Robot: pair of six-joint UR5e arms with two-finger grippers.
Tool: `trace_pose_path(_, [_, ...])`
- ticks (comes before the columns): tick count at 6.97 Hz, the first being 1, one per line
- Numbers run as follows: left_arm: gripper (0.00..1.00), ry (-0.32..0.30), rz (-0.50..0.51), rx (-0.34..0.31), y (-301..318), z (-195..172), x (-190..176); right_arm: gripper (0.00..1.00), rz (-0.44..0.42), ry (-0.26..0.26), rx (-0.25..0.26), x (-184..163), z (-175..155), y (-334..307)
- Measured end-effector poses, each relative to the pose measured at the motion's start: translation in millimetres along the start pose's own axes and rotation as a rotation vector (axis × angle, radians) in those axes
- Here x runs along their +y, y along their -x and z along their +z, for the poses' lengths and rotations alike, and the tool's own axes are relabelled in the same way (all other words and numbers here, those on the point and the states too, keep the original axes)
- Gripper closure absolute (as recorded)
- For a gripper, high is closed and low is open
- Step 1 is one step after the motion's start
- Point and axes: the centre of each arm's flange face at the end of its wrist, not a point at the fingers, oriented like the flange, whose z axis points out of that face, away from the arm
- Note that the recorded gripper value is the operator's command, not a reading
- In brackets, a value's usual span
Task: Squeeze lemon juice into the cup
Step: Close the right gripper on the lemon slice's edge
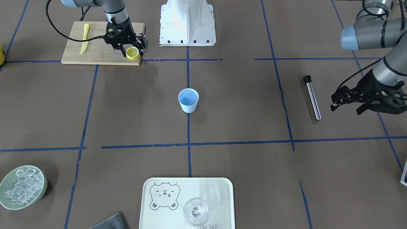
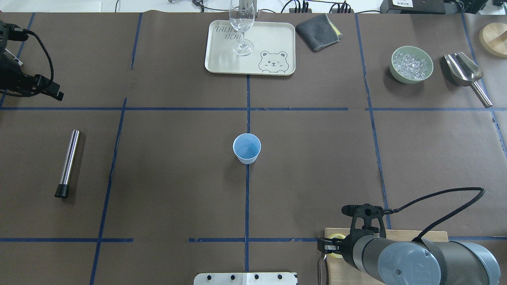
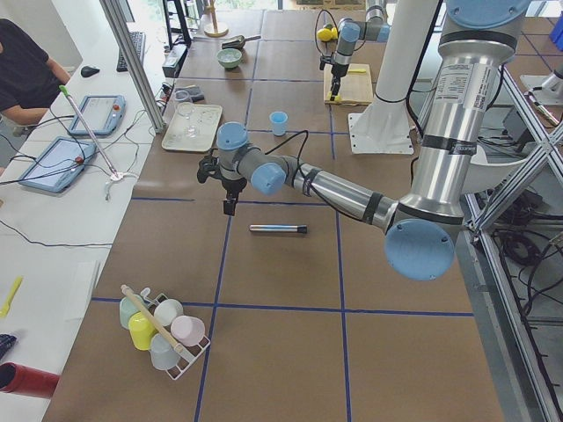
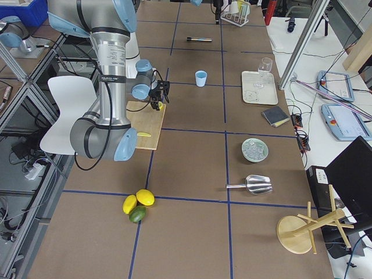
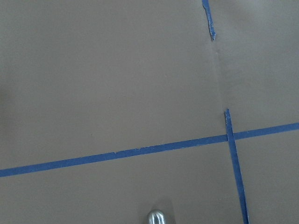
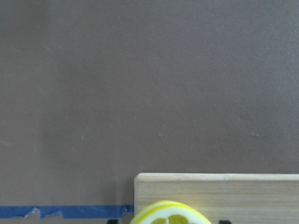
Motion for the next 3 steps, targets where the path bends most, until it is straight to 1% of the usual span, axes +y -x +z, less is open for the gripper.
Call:
trace_pose_path(1, [0.0, 0.0, 0.0, 0.001, -0.2, -0.2, 0.0, 0.4, 0.002, -0.002, 0.0, -1.2, -0.5, -0.7])
trace_pose_path(3, [0.0, 0.0, -0.001, 0.001, -0.3, -0.2, 0.1, 0.41, 0.006, -0.006, 0.002, -4.6, -1.6, -2.6])
